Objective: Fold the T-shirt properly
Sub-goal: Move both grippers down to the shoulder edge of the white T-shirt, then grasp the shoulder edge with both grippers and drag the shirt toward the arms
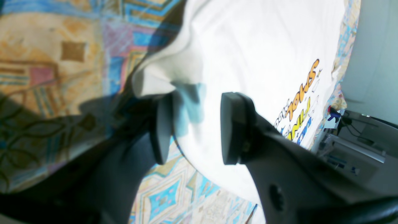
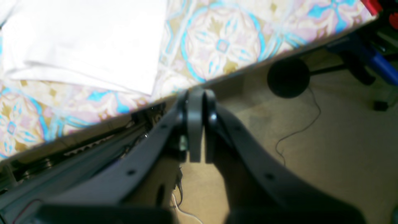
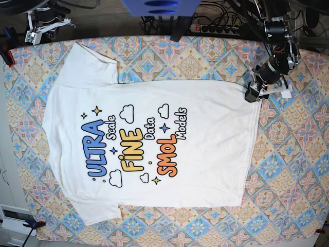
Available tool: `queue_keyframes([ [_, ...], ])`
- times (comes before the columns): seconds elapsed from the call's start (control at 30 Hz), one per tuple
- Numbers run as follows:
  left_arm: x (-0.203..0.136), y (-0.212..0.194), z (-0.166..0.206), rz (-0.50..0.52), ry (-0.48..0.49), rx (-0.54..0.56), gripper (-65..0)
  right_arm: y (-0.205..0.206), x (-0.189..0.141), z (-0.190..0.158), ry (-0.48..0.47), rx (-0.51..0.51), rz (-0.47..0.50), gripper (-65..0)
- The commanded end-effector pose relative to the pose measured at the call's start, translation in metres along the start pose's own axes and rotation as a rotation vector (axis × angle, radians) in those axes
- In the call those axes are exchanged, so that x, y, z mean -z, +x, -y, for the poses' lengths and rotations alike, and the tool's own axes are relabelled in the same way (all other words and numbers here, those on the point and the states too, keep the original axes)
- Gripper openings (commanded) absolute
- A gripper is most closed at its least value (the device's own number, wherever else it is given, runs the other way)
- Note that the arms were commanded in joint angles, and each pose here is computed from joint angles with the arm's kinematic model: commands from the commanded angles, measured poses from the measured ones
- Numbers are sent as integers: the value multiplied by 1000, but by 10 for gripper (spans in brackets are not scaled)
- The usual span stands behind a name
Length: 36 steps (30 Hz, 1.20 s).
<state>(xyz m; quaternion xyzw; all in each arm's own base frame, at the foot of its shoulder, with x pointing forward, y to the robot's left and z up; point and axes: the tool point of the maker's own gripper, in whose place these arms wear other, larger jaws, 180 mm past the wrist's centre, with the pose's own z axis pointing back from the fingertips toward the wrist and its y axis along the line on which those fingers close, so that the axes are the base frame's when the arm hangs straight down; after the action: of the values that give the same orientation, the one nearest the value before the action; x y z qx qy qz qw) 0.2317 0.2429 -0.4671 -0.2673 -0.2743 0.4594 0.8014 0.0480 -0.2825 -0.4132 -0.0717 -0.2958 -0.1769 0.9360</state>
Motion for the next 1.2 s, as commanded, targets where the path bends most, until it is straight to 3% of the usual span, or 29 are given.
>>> queue_keyframes([
  [0.0, -2, 5, 6, 4, -11, 16, -457, 11, -1, 1, -1, -12, 40, -650],
  [0.13, -2, 2, 5, -11, -9, 16, -650, 19, 2, -2, 6, -5, 61, -650],
  [0.53, -9, -12, -13, -52, 27, 8, -650, 44, 28, -27, 54, 31, 24, -646],
  [0.8, -10, -14, -16, -55, 32, 6, -650, 57, 40, -39, 79, 52, 10, -465],
  [1.07, -10, -14, -16, -55, 32, 6, -650, 47, 61, -35, 64, 94, -32, -429],
  [1.17, -10, -14, -16, -56, 33, 7, -650, 38, 65, -32, 58, 101, -57, -366],
])
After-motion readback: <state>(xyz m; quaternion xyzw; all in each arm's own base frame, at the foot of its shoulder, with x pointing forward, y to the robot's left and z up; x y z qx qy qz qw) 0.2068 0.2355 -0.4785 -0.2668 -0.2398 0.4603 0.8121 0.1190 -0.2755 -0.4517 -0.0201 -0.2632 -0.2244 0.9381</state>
